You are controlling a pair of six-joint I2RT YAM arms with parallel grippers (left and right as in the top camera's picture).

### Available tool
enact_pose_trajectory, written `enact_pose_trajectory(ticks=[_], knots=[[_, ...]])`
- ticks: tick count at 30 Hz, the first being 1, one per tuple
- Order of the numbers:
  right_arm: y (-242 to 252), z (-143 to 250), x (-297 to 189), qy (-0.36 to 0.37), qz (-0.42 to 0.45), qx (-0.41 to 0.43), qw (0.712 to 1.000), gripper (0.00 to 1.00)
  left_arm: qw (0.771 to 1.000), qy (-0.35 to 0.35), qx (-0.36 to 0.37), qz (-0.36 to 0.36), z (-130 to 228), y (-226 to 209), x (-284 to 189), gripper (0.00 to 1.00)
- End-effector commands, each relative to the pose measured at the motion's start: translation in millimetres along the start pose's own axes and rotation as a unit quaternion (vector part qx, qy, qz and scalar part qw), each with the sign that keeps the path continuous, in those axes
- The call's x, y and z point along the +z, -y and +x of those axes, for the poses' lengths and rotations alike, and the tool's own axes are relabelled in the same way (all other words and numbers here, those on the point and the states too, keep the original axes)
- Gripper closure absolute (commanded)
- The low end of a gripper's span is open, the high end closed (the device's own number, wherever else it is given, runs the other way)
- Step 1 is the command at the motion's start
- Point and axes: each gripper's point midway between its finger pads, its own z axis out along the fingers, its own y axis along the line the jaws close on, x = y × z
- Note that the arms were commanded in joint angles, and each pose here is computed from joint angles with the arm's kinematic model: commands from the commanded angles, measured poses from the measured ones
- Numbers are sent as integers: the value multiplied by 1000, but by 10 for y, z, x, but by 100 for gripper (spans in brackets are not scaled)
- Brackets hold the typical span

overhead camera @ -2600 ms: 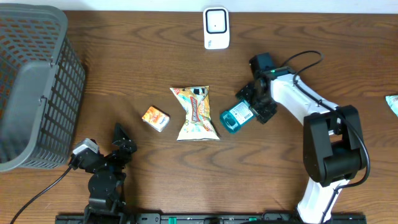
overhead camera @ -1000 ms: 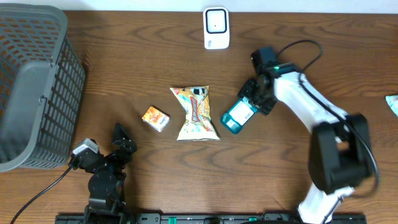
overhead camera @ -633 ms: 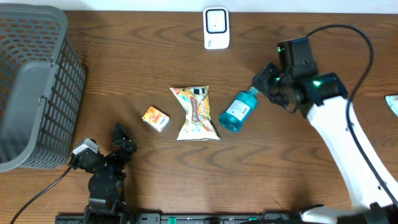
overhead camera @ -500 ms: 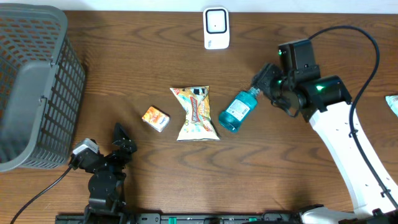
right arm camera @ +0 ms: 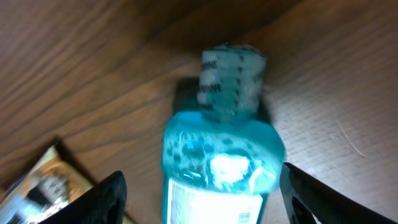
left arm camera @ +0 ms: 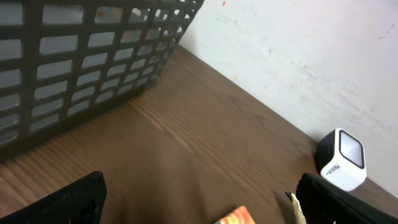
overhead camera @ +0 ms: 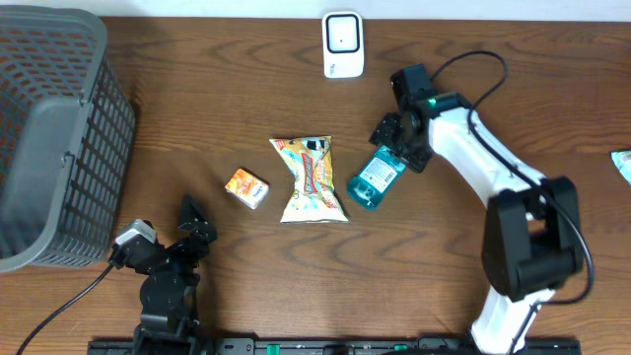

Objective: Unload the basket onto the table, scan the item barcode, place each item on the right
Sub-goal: 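Lift the teal bottle upright by its cap with the right gripper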

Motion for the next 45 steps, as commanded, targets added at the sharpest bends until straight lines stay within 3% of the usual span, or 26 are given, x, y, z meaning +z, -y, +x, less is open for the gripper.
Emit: enact_pose_trajectory(ticks=[1,9,18,25,37,40,45], knots=[[-138,-66,-10,-1,0,-25,1000,24,1000,-11,3,-12,109,-80,24,2],[-12,31,189,-31,35,-23,999,20,1000,-11,3,-12,109,-80,24,2],[128,203,449,-69,71,-21,995,27,1000,-11,3,-12,109,-80,24,2],[133,130,456,-50,76,-24,996,45,1000,-11,3,-12,109,-80,24,2],[57,-55,464,-9,67,-72,995,61,1000,-11,3,-12,110,-80,24,2],[25,-50,383,-13,64,-72,995,69,1000,-11,3,-12,110,-80,24,2],[-108,-129,23,-1,51,-72,996,73,1000,-11,3,-12,109,-80,24,2]])
